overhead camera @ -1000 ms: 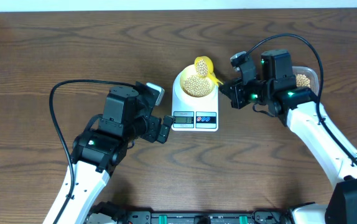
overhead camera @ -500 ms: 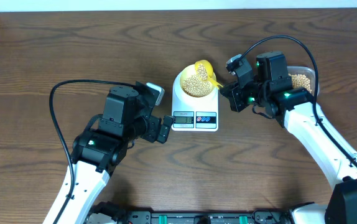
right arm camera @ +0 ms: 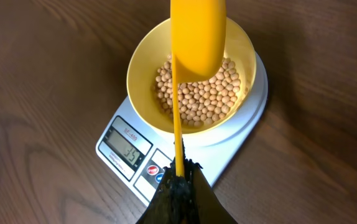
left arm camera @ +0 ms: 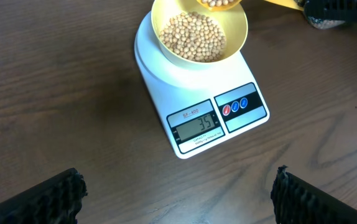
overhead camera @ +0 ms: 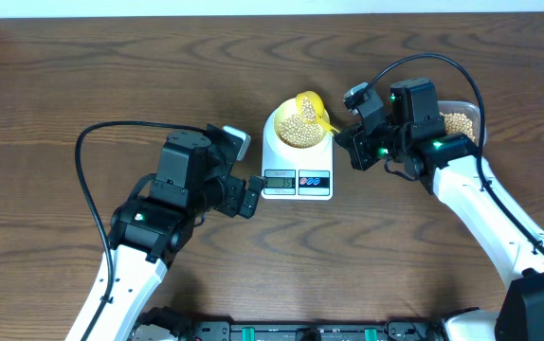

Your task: Scoop item into bowl and weigh 50g on scale

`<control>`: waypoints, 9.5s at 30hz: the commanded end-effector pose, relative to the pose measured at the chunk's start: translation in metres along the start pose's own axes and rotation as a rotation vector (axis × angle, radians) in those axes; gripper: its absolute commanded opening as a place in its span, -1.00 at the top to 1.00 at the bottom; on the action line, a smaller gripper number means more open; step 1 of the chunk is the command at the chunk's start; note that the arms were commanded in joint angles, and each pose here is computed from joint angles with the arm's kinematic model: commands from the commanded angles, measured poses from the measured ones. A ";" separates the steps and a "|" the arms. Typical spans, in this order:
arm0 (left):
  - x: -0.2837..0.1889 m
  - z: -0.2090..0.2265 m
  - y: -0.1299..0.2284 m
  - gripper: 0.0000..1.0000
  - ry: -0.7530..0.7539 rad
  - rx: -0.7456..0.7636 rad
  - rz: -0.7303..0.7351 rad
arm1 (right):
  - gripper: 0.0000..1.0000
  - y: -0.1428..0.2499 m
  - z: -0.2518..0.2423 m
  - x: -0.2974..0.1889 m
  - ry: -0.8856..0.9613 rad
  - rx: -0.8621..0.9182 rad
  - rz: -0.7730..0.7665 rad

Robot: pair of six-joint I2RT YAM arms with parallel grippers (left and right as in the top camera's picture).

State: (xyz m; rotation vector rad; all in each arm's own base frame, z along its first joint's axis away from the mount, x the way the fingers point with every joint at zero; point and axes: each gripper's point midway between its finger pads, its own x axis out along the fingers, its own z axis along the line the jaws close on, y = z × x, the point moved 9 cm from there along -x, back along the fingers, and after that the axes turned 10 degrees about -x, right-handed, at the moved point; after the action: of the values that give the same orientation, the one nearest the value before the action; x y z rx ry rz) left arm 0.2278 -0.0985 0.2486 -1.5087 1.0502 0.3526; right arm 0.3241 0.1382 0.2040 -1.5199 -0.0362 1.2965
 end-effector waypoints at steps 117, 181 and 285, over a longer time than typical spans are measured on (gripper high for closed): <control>0.000 0.002 -0.001 -0.96 -0.009 0.004 -0.006 | 0.98 -0.002 0.006 0.001 -0.051 -0.068 -0.012; 0.000 0.002 -0.001 -0.96 -0.009 0.004 -0.006 | 0.98 -0.001 0.004 0.001 -0.024 -0.117 -0.001; 0.000 0.002 -0.001 -0.96 -0.009 0.004 -0.006 | 0.98 -0.002 0.001 0.001 0.004 -0.133 -0.001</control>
State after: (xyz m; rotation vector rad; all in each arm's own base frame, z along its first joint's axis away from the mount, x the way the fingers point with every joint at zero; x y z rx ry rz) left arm 0.2278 -0.0985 0.2486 -1.5084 1.0502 0.3524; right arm 0.3250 0.1374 0.2035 -1.6520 -0.1111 1.3056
